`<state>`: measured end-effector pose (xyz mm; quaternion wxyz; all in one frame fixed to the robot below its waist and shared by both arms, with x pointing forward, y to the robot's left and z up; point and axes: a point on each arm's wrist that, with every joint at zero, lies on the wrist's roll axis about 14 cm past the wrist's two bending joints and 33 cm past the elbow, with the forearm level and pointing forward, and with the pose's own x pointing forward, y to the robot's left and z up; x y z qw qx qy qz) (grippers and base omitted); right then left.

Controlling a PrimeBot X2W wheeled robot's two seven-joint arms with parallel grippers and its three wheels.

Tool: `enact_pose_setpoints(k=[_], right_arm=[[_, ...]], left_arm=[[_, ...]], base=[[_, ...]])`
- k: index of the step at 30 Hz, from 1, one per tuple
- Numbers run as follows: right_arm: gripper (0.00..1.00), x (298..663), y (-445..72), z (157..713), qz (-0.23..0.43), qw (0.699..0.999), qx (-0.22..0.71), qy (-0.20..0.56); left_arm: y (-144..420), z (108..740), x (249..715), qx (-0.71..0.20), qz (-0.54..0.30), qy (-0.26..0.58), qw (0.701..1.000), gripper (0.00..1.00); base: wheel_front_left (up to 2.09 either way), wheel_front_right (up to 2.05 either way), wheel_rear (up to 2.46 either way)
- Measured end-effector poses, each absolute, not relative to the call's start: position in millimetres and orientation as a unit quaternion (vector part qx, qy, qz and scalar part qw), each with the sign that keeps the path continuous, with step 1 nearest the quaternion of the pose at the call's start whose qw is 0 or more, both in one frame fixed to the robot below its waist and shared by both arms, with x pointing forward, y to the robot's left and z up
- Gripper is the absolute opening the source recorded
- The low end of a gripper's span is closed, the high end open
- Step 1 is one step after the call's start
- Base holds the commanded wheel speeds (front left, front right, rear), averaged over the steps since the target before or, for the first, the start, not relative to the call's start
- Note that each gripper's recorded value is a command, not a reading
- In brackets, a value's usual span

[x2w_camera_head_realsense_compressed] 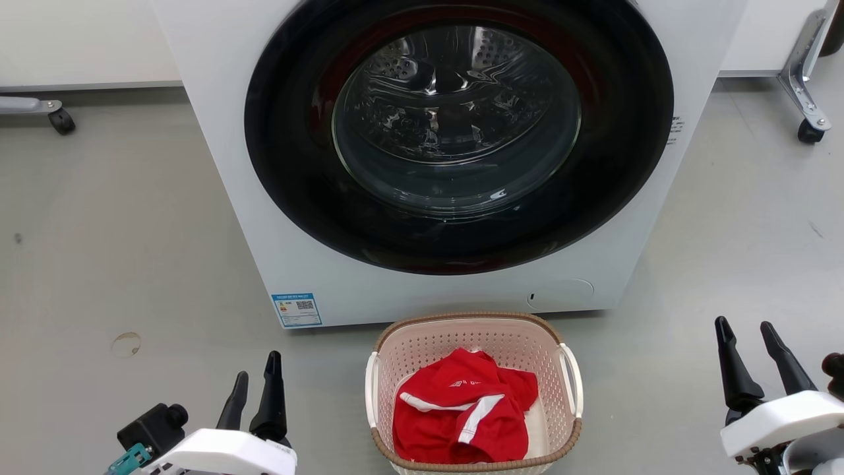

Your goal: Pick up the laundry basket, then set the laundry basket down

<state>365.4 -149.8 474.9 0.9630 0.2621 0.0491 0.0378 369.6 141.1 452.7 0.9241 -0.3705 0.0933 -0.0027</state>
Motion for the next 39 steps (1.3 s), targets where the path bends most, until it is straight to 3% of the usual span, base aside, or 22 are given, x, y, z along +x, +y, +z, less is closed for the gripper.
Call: enact_pose_setpoints(k=[39], right_arm=[[1.0,367,-144,489,0.069,0.994,0.081,-0.001]], left_arm=[[131,468,373,-0.159,-0.051,0.042,0.985,1.0]], base=[[0.0,0.0,0.0]])
